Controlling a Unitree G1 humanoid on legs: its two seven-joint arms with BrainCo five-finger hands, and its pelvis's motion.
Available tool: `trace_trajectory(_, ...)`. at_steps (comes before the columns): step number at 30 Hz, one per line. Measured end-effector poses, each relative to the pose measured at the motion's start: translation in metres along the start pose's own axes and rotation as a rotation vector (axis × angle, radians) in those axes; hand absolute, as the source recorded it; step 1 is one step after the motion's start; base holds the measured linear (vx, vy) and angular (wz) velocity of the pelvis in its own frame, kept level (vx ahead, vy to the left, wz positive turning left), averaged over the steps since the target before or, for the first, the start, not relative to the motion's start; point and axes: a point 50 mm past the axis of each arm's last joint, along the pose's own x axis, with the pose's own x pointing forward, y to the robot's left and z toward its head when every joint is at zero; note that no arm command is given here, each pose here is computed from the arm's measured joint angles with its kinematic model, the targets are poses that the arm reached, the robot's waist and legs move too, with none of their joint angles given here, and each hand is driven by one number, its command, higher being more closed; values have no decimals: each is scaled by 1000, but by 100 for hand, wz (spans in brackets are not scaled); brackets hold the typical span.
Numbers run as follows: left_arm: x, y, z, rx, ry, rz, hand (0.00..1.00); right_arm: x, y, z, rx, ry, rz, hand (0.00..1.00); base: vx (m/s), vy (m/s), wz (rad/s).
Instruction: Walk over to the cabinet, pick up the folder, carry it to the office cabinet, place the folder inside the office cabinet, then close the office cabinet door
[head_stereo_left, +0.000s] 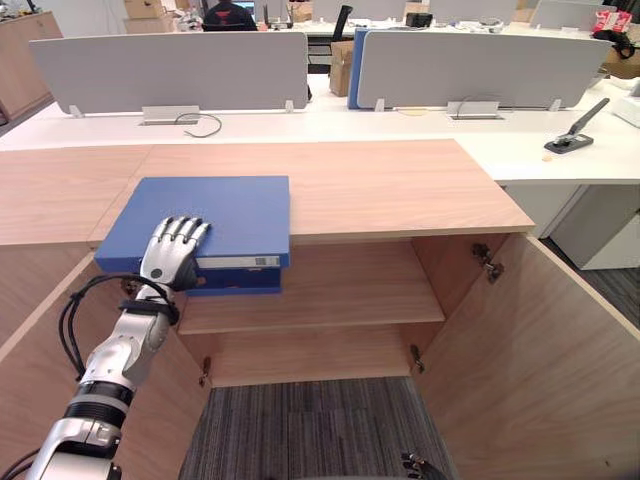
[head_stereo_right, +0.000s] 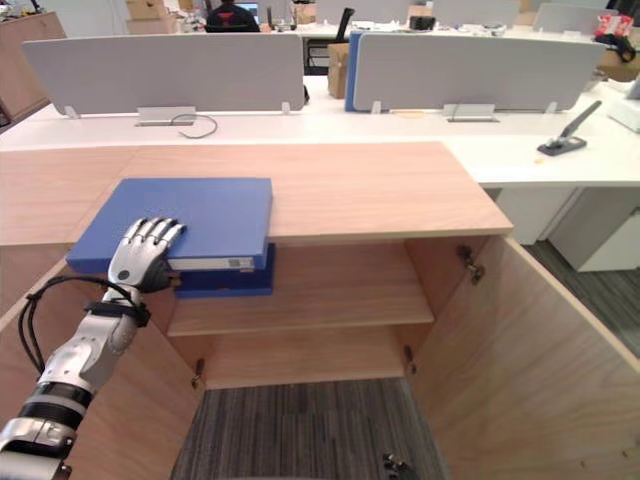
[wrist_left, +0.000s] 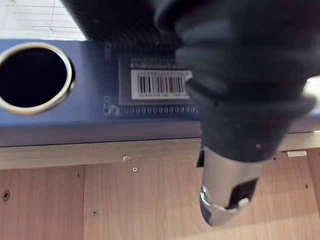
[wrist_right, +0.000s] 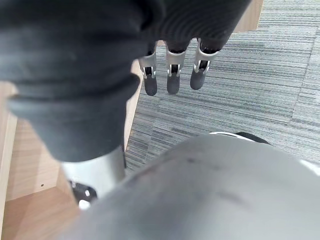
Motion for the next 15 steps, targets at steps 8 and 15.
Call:
trace_trajectory(8,13,0,-6,16,33,4,100,0,-2,0,-5,1,-10,0,-30,-8,-2)
trace_trajectory(15,17,-2,-7,11,48,4,100,-1,-4,-2,-34,8,-8,0,0,0,0)
